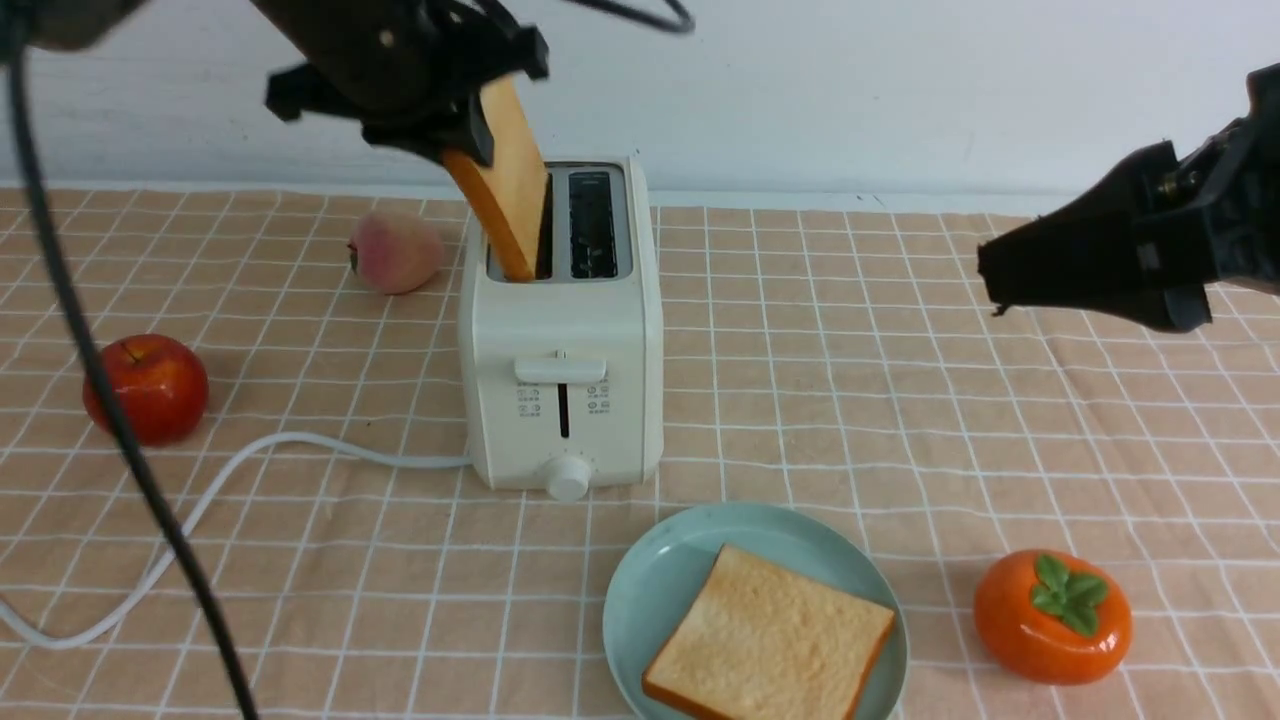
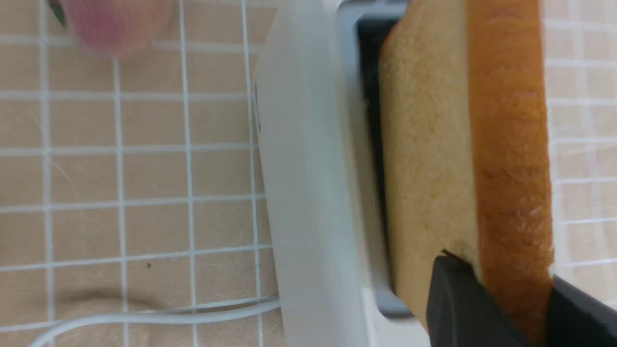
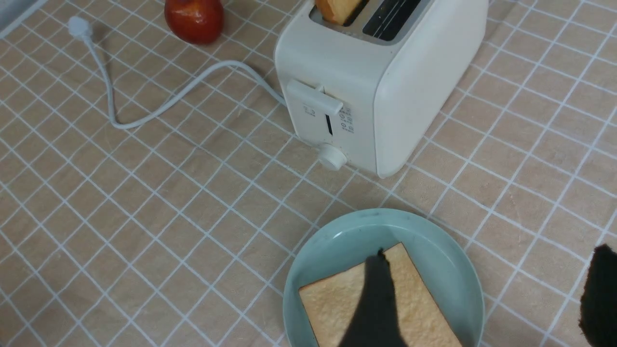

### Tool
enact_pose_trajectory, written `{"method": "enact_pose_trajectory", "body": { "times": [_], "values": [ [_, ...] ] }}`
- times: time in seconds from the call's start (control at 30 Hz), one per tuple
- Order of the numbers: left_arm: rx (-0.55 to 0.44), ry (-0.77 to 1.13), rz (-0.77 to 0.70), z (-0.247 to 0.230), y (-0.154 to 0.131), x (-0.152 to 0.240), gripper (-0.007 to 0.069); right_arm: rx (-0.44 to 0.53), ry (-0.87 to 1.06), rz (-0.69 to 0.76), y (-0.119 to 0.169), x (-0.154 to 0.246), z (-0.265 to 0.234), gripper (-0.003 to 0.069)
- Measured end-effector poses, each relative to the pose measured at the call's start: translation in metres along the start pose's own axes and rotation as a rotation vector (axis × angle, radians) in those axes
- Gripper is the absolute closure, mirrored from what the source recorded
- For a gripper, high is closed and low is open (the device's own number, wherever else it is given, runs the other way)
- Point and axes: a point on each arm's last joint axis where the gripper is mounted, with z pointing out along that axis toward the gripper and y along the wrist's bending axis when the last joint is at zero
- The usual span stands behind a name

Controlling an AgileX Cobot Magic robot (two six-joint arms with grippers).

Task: Take toasted bread from bread machine on light coffee tablecloth place on plate.
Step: 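Reach for a toast slice standing in the toaster with the left gripper, then place the slice of bread on the plate with the left gripper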

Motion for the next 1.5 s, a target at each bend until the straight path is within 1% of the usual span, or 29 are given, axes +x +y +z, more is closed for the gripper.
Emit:
{"method": "enact_pose_trajectory", "body": {
  "times": [0.13, 0.17, 0.2, 0.23, 0.27, 0.3, 0.33, 0.37, 0.4, 0.43, 0.5, 0.57, 0.63, 0.67, 0.7, 0.73, 0.77, 0.83, 0.9, 0.97, 1.07, 1.13, 1.17, 1.2, 1.33, 1.43, 1.47, 1.5],
  "values": [
    [0.056, -0.072, 0.084, -0.088, -0.011, 0.008, 0.0532, 0.0, 0.0, 0.0, 0.0, 0.0, 0.0, 0.0132],
    [0.089, -0.083, 0.109, -0.109, -0.015, 0.014, 0.0532, 0.001, -0.001, 0.0, 0.0, 0.0, 0.0, 0.0132],
    [0.148, -0.094, 0.156, -0.133, -0.02, 0.024, 0.0532, 0.001, -0.002, 0.0, 0.0, 0.0, 0.0, 0.0132],
    [0.188, -0.095, 0.172, -0.143, -0.023, 0.031, 0.0532, 0.001, -0.002, 0.0, 0.0, 0.0, 0.0, 0.0132],
    [0.197, -0.094, 0.187, -0.146, -0.023, 0.033, 0.0532, 0.001, -0.002, 0.0, 0.0, 0.0, 0.0, 0.0132],
    [0.281, -0.069, 0.223, -0.155, -0.028, 0.048, 0.0532, 0.0, -0.002, 0.001, 0.0, 0.0, 0.0, 0.0132],
    [0.304, -0.061, 0.233, -0.157, -0.029, 0.052, 0.0532, 0.0, -0.002, 0.001, 0.0, 0.0, 0.0, 0.0132],
    [0.395, -0.024, 0.269, -0.16, -0.032, 0.069, 0.0532, -0.001, 0.0, 0.001, 0.0, 0.0, 0.0, 0.0132],
    [0.448, 0.015, 0.281, -0.155, -0.032, 0.08, 0.0532, -0.002, 0.002, 0.001, 0.0, 0.0, 0.0, 0.0132],
    [0.48, 0.042, 0.284, -0.15, -0.032, 0.086, 0.0532, -0.002, 0.003, 0.001, 0.0, 0.0, 0.0, 0.0132],
    [0.606, 0.172, 0.257, -0.12, -0.031, 0.113, 0.0532, -0.006, 0.009, 0.001, 0.001, 0.001, 0.0, 0.0132],
    [0.67, 0.263, 0.219, -0.094, -0.026, 0.132, 0.0532, -0.006, 0.01, 0.001, 0.001, 0.001, 0.0, 0.0132],
    [0.744, 0.353, 0.137, -0.059, -0.019, 0.155, 0.0532, -0.007, 0.011, 0.001, 0.001, 0.001, 0.0, 0.0132],
    [0.762, 0.379, 0.098, -0.044, -0.015, 0.167, 0.0532, -0.007, 0.011, 0.001, 0.001, 0.001, 0.0, 0.0132],
    [0.771, 0.393, 0.059, -0.029, -0.01, 0.177, 0.0532, -0.007, 0.011, 0.001, 0.001, 0.001, 0.0, 0.0132],
    [0.775, 0.401, 0.052, -0.027, -0.009, 0.179, 0.0532, -0.007, 0.011, 0.001, 0.001, 0.001, 0.0, 0.0132],
    [0.763, 0.407, 0.006, -0.005, -0.005, 0.195, 0.0532, -0.006, 0.01, 0.001, 0.001, 0.001, 0.0, 0.0132],
    [0.736, 0.4, -0.017, 0.012, -0.003, 0.205, 0.0532, -0.006, 0.01, 0.001, 0.001, 0.001, 0.0, 0.0132],
    [0.705, 0.402, -0.02, 0.027, -0.007, 0.217, 0.0532, -0.005, 0.008, 0.001, 0.0, 0.001, 0.0, 0.0132],
    [0.663, 0.409, -0.02, 0.047, -0.018, 0.228, 0.0532, -0.007, 0.005, 0.003, 0.001, 0.0, 0.0, 0.0132],
    [0.608, 0.393, -0.04, 0.067, -0.031, 0.239, 0.0532, -0.01, 0.004, 0.005, 0.001, 0.0, 0.0, 0.0132],
    [0.555, 0.38, -0.05, 0.082, -0.036, 0.247, 0.0532, -0.012, 0.004, 0.006, 0.001, 0.0, 0.0, 0.0132],
    [0.549, 0.381, -0.052, 0.084, -0.036, 0.248, 0.0532, -0.012, 0.004, 0.006, 0.001, 0.0, 0.0, 0.0132],
    [0.514, 0.364, -0.055, 0.091, -0.038, 0.251, 0.0532, -0.015, 0.005, 0.008, 0.001, 0.0, 0.0, 0.0132],
    [0.486, 0.331, -0.069, 0.094, -0.037, 0.249, 0.0531, -0.018, 0.007, 0.009, 0.002, 0.001, 0.0, 0.0132],
    [0.448, 0.287, -0.101, 0.097, -0.034, 0.245, 0.0498, -0.022, 0.007, 0.012, 0.002, 0.001, 0.0, 0.0132],
    [0.429, 0.267, -0.112, 0.098, -0.032, 0.244, 0.0456, -0.026, 0.008, 0.014, 0.002, 0.001, 0.0, 0.0132],
    [0.425, 0.262, -0.116, 0.098, -0.032, 0.243, 0.0431, -0.027, 0.01, 0.014, 0.002, 0.001, 0.0, 0.0132]
  ]
}}
